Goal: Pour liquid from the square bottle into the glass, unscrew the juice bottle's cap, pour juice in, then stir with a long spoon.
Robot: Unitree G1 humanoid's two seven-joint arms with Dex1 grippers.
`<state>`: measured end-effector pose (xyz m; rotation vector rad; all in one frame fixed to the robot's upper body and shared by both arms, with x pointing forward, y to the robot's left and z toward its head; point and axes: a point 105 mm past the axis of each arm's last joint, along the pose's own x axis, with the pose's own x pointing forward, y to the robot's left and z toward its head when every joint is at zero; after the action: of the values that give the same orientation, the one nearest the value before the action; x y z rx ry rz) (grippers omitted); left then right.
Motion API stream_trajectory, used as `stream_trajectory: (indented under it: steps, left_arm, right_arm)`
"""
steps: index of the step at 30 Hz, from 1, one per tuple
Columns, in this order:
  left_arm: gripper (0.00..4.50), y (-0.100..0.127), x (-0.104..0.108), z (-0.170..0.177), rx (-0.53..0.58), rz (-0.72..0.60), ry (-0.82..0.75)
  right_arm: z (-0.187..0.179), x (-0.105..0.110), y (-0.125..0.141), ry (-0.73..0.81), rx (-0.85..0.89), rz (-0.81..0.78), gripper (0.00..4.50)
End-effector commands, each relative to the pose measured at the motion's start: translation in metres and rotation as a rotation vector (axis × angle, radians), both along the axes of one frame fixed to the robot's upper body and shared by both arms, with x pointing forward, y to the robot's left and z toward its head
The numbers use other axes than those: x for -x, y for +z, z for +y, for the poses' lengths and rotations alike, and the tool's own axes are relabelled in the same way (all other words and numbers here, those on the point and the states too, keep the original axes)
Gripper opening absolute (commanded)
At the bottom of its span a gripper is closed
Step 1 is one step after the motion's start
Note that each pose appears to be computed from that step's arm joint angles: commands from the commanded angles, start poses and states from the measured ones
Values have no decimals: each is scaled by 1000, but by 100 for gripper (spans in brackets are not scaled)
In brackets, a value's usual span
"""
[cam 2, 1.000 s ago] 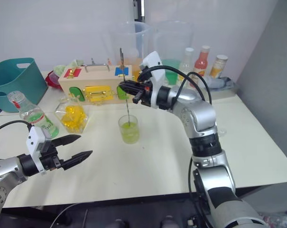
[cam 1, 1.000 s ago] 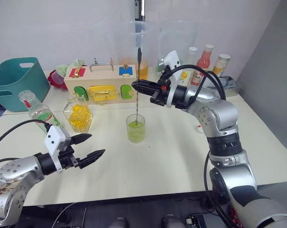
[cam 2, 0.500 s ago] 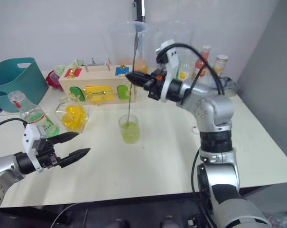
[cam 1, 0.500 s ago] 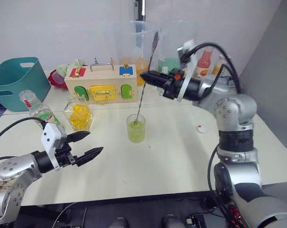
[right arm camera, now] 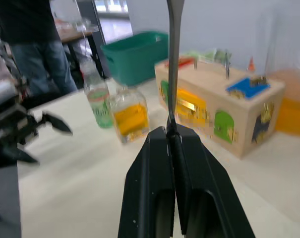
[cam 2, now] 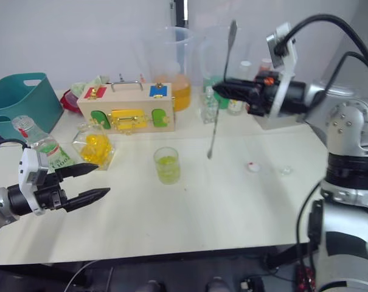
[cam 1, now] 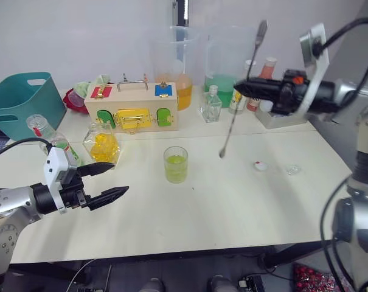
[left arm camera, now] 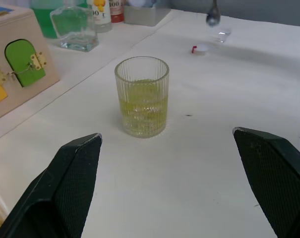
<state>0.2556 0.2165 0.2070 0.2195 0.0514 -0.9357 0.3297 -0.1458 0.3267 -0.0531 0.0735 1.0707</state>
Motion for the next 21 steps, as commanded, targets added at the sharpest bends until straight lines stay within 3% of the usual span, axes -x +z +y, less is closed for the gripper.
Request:
stream_trajectory:
  steps: [1,6,12,16,19,21]
  left_arm:
    - [448,8,5,-5,-1,-8,-45]
    - [448,6,11,-17,8,22,-93]
    - [448,1,17,-18,12,39,-77]
    - [448,0,20,-18,15,43,-65]
    - [448,-3,26,-19,22,45,-47]
    - [448,-5,29,-21,27,46,-36]
  right_arm:
    - [-5,5,-8,3,46,47,0]
    - [-28,-1,-69,-92,131,313,0]
    - [-39,-29,-95,-295,180,417,0]
    - [-40,-34,-104,-340,201,467,0]
    - [-36,-34,-131,-372,319,698,0]
    - [-42,-46,-142,-457,358,758,0]
